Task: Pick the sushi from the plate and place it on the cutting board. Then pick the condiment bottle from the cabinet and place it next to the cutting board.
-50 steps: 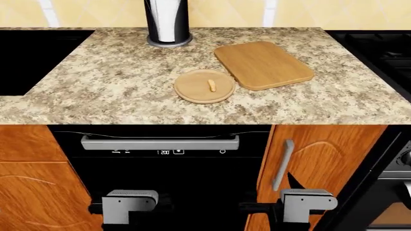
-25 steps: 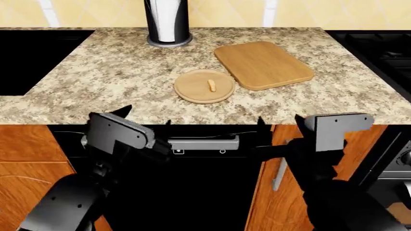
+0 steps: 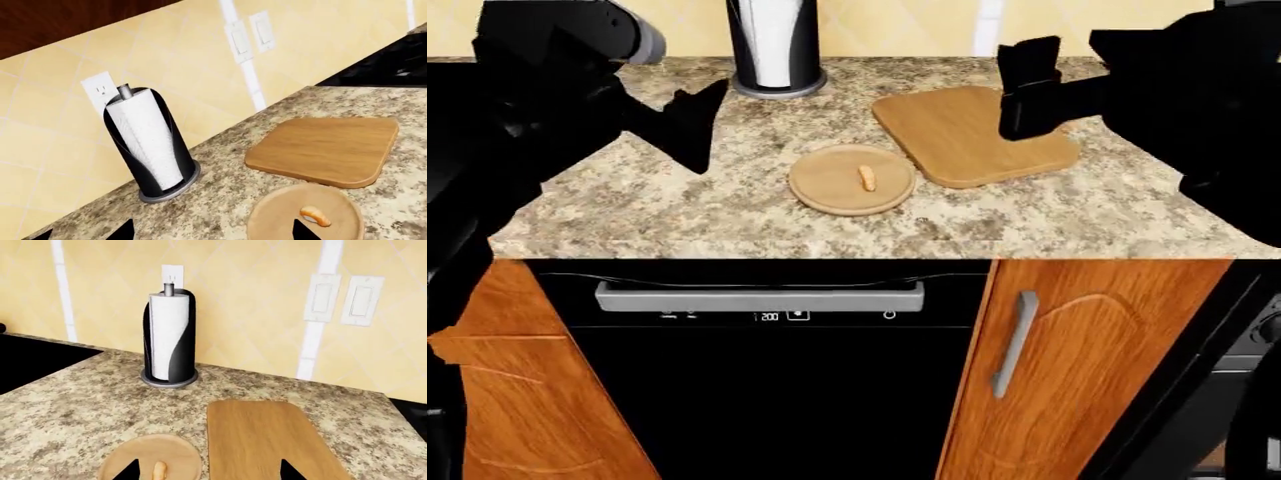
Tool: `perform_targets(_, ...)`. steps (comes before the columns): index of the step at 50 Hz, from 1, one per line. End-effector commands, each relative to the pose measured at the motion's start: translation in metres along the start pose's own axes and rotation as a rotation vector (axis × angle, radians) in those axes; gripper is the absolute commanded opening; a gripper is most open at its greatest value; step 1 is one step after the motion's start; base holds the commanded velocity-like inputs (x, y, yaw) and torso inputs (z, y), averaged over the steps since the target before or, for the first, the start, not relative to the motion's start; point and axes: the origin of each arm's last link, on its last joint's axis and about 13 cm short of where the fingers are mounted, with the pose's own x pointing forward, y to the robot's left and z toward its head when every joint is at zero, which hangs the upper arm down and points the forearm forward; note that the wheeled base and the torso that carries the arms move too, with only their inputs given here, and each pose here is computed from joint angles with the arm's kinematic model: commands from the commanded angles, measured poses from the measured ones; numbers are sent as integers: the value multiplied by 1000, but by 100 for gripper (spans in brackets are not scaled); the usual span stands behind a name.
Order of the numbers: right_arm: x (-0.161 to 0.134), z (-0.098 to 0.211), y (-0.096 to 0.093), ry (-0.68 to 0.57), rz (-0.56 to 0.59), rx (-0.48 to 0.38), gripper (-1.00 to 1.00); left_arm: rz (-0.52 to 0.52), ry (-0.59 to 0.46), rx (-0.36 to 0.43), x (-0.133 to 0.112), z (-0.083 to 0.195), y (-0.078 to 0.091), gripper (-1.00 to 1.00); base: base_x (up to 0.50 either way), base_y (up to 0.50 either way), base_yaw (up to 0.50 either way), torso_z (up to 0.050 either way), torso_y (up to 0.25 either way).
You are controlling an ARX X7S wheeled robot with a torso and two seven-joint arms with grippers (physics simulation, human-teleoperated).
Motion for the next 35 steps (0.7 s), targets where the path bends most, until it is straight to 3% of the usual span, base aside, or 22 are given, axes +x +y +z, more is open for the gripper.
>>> perform_targets(1, -7, 37, -10, 8, 0, -26, 100, 42, 28, 7, -6, 28, 34, 100, 152, 0, 0, 0, 0)
perform_targets(10, -5, 41, -11, 6, 0, -27, 100, 103, 39, 15, -14, 36, 48, 100, 302, 0, 0, 0, 0)
perform_targets(35, -2, 33, -11, 30, 3, -15, 100, 114, 50, 21, -11, 32, 50, 100, 417, 0, 0, 0, 0)
